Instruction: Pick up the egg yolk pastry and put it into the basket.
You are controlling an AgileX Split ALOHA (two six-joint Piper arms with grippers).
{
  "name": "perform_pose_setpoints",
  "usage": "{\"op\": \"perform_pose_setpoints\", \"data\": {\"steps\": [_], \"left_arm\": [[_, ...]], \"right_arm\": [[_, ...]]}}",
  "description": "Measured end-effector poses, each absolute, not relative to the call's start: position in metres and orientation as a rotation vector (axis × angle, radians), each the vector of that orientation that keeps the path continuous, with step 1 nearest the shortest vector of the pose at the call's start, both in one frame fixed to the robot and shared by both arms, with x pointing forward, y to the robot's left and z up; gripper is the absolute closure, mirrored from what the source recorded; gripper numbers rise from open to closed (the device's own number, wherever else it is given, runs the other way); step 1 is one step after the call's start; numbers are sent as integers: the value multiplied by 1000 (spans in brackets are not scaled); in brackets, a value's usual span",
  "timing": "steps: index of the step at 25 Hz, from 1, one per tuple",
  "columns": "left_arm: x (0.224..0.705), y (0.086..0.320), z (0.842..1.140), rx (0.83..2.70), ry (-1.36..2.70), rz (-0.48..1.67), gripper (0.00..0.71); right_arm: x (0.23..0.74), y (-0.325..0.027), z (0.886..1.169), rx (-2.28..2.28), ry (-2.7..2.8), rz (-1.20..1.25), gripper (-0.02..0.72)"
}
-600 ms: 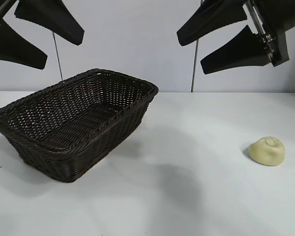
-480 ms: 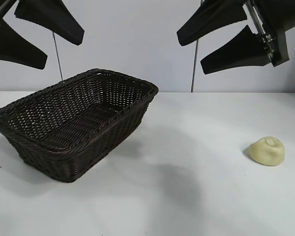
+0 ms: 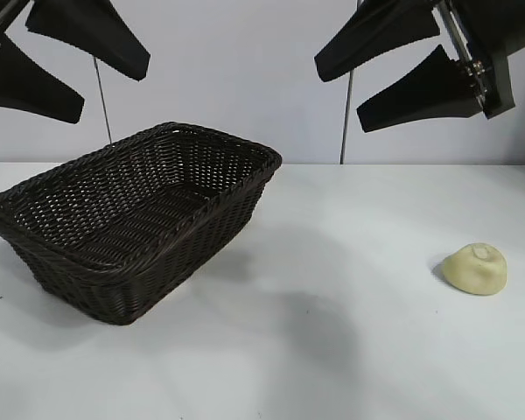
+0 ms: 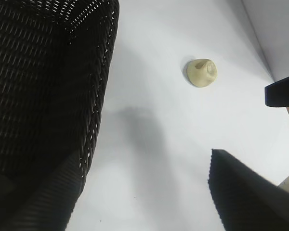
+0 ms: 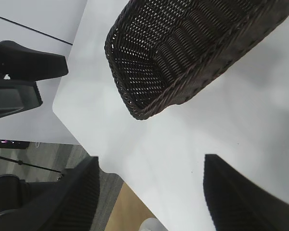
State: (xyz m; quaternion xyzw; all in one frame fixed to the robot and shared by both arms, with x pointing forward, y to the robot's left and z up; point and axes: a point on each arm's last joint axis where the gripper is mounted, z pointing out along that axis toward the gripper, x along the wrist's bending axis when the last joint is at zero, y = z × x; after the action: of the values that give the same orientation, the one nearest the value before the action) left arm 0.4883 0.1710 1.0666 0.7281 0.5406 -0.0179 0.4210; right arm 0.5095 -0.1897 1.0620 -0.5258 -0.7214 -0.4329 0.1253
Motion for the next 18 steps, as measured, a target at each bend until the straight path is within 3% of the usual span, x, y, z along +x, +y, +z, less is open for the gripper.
{"op": "perform_pose_setpoints", "data": {"steps": [13, 18], "left_arm": [[491, 172, 1068, 1804, 1358, -13, 172], [494, 174, 1068, 1685, 1485, -38, 172]], "right_arm": [[510, -190, 1062, -1532, -2102, -1261, 248], [510, -190, 1062, -1532, -2102, -1261, 248]]}}
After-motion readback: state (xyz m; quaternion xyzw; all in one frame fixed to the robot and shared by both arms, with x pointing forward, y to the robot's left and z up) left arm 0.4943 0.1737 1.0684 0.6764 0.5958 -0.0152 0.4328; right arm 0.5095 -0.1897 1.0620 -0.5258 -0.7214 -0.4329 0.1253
